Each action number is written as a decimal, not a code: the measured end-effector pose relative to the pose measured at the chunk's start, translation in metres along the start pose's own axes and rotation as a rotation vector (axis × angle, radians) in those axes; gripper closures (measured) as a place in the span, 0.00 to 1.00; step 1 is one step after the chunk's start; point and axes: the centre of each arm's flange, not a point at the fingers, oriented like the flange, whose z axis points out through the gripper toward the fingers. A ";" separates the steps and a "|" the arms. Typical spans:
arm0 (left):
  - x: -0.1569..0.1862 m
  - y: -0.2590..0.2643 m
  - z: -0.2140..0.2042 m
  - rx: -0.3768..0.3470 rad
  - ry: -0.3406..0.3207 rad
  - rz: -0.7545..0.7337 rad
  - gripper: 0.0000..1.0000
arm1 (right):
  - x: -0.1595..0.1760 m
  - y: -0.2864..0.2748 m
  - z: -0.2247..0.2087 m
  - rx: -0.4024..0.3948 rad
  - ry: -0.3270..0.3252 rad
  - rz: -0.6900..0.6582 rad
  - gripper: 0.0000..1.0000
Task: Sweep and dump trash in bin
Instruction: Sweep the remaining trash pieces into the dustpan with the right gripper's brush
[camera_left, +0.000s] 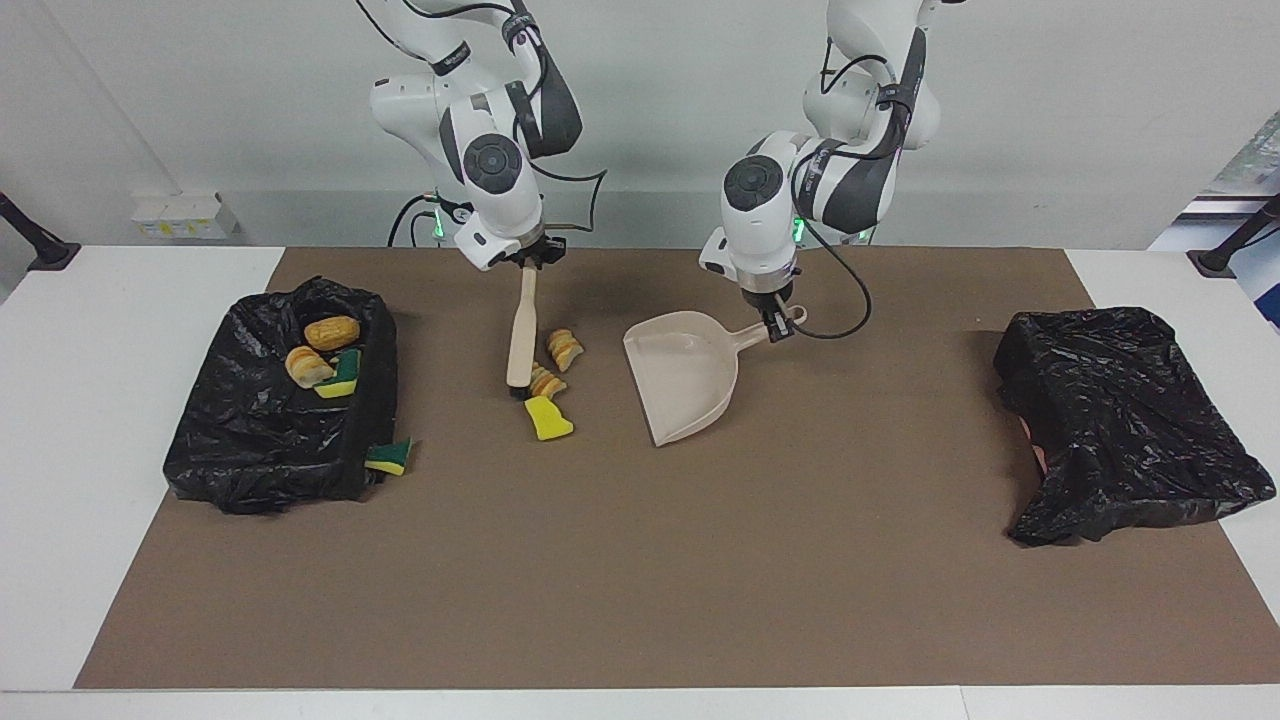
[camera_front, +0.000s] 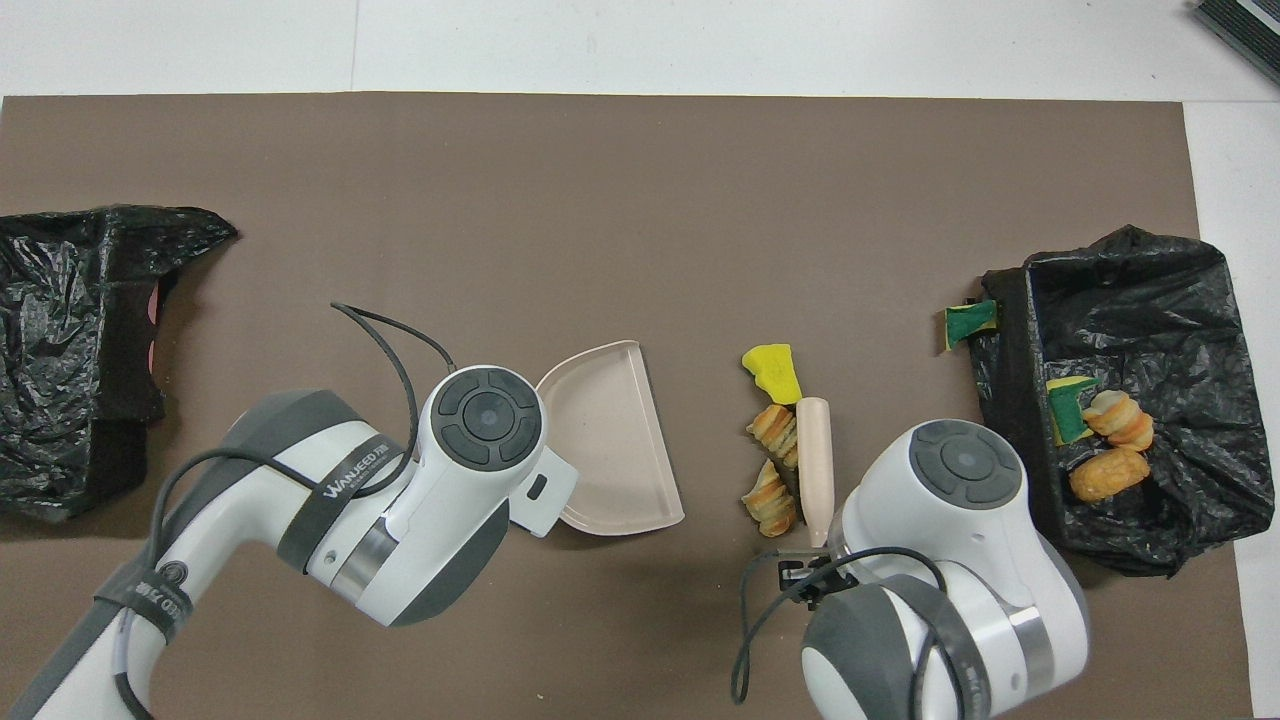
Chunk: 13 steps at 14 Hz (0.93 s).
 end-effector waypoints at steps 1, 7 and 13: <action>0.000 0.000 0.000 0.000 0.000 0.000 0.68 | 0.001 -0.010 0.000 0.019 -0.003 -0.010 0.74; -0.001 -0.001 0.002 -0.002 -0.002 -0.003 0.68 | -0.031 -0.096 -0.011 0.118 0.017 -0.144 0.74; -0.001 -0.002 0.003 0.006 0.010 -0.005 0.68 | -0.016 -0.084 -0.066 0.098 0.032 -0.142 0.74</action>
